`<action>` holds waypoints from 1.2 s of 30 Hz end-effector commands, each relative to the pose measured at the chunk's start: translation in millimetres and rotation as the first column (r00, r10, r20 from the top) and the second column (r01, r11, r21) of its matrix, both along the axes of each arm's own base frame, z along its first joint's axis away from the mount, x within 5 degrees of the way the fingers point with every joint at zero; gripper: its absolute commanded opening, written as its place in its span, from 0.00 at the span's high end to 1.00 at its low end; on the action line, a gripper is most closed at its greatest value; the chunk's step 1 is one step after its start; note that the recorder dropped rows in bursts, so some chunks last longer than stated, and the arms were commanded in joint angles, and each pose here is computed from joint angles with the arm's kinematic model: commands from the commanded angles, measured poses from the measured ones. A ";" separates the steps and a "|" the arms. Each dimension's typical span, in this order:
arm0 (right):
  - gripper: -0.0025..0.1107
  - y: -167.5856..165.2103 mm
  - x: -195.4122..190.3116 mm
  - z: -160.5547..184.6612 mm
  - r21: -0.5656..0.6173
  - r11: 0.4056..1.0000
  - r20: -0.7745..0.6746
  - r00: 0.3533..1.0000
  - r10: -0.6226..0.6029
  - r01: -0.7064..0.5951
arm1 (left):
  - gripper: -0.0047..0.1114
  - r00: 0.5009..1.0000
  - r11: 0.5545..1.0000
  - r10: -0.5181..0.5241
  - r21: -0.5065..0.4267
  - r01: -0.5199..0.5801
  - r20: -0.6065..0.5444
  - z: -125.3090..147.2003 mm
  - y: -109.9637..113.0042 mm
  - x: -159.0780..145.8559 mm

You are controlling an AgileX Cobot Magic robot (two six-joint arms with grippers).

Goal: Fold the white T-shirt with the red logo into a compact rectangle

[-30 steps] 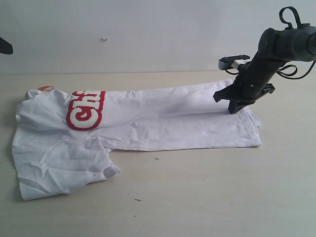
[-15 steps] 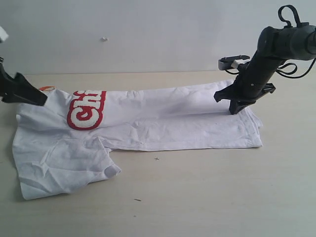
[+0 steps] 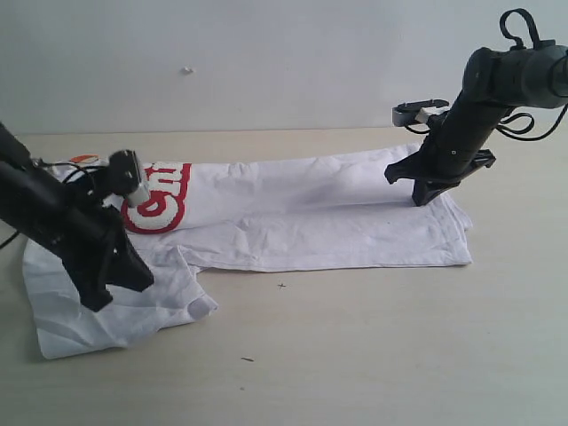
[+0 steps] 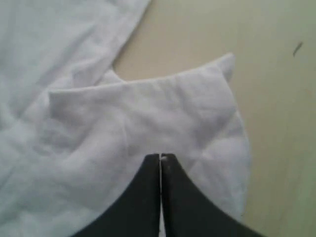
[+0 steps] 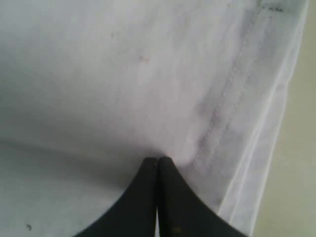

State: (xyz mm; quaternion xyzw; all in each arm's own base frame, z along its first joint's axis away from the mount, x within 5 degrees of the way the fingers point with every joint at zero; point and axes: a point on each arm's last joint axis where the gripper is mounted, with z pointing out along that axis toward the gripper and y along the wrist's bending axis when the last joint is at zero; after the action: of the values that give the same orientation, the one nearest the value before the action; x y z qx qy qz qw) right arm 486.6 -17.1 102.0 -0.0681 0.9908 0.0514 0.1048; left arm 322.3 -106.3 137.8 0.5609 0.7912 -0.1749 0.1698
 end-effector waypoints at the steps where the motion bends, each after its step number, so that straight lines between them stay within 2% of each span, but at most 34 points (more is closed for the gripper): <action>1: 0.98 -2.9 -6.7 -14.6 -0.006 1.000 -0.082 0.997 0.010 -0.011 | 0.96 0.997 0.995 0.024 0.092 -0.031 0.077 -19.0 0.1 2.7; 3: 0.98 -2.7 -6.7 -14.6 -0.005 1.000 -0.082 0.997 0.011 -0.012 | 0.96 0.996 0.992 0.067 0.105 -0.073 0.061 -26.8 1.6 3.6; 4: 0.98 -2.7 -6.7 -14.6 -0.005 1.000 -0.082 0.997 0.011 -0.012 | 0.96 0.998 0.991 0.051 0.121 -0.055 0.040 -31.4 2.6 1.6; 6: 0.98 -2.8 -6.1 -14.5 -0.006 1.000 -0.075 0.997 0.010 -0.011 | 0.96 0.998 0.988 -0.036 0.152 0.043 -0.043 -39.7 3.3 -7.1; 9: 0.98 -3.0 -4.8 -14.4 -0.008 1.000 -0.061 0.998 0.008 -0.009 | 0.96 0.969 0.966 -0.161 0.171 0.194 -0.189 -43.1 3.5 -23.4; 12: 0.98 -2.5 -4.9 -14.3 -0.002 1.000 -0.062 0.998 0.006 -0.006 | 0.96 0.934 0.959 -0.160 0.172 0.224 -0.319 -38.8 6.3 -35.3; 13: 0.98 -2.3 -5.4 -14.4 0.001 1.000 -0.068 0.998 0.006 -0.005 | 0.96 0.928 0.958 -0.170 0.165 0.234 -0.331 -33.6 6.4 -37.4; 17: 0.98 -1.7 -7.0 -14.5 0.007 1.000 -0.085 0.996 0.007 -0.006 | 0.96 0.956 0.964 -0.163 0.168 0.207 -0.245 -15.4 5.7 -34.2; 20: 0.98 -1.7 -7.4 -14.6 0.008 1.000 -0.089 0.996 0.007 -0.007 | 0.96 0.985 0.983 -0.109 0.133 0.127 -0.134 4.7 4.2 -28.5; 22: 0.98 -1.5 -7.3 -14.5 0.010 1.000 -0.089 0.996 0.006 -0.006 | 0.94 0.999 0.996 0.023 0.085 -0.027 0.042 23.1 6.9 -13.8; 23: 0.98 -1.5 -7.3 -14.5 0.010 1.000 -0.089 0.996 0.006 -0.006 | 0.91 0.981 0.986 0.135 0.079 -0.147 0.142 30.5 14.2 -3.0; 24: 0.98 -1.5 -7.3 -14.5 0.010 1.000 -0.089 0.996 0.006 -0.006 | 0.86 0.913 0.934 0.335 0.043 -0.354 0.235 33.3 27.7 11.6; 26: 0.98 -1.5 -7.3 -14.5 0.010 1.000 -0.089 0.996 0.006 -0.006 | 0.84 0.814 0.847 0.510 0.007 -0.532 0.277 22.0 46.6 24.6; 27: 0.98 -1.5 -7.3 -14.5 0.010 1.000 -0.089 0.996 0.006 -0.006 | 0.86 0.802 0.831 0.531 0.020 -0.556 0.273 10.9 52.8 28.6; 30: 0.98 -1.6 -6.4 -14.4 0.008 1.000 -0.079 0.997 0.005 -0.004 | 0.96 0.825 0.844 0.493 0.079 -0.530 0.277 -17.6 56.3 37.2; 32: 0.98 -1.8 -6.2 -14.4 0.007 1.000 -0.077 0.997 0.005 -0.005 | 0.96 0.810 0.834 0.495 0.088 -0.544 0.313 -28.4 58.6 44.5; 36: 0.98 -1.8 -6.2 -14.4 0.006 1.000 -0.077 0.997 0.007 -0.007 | 0.96 0.679 0.745 0.591 0.030 -0.667 0.436 -45.2 67.7 65.1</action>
State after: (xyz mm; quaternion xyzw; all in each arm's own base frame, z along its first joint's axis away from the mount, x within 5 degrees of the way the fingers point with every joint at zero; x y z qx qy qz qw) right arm 485.9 -15.8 102.0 -0.0634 0.9911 0.0593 0.1008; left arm 372.3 -44.9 95.9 0.3352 0.8988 0.0471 0.2785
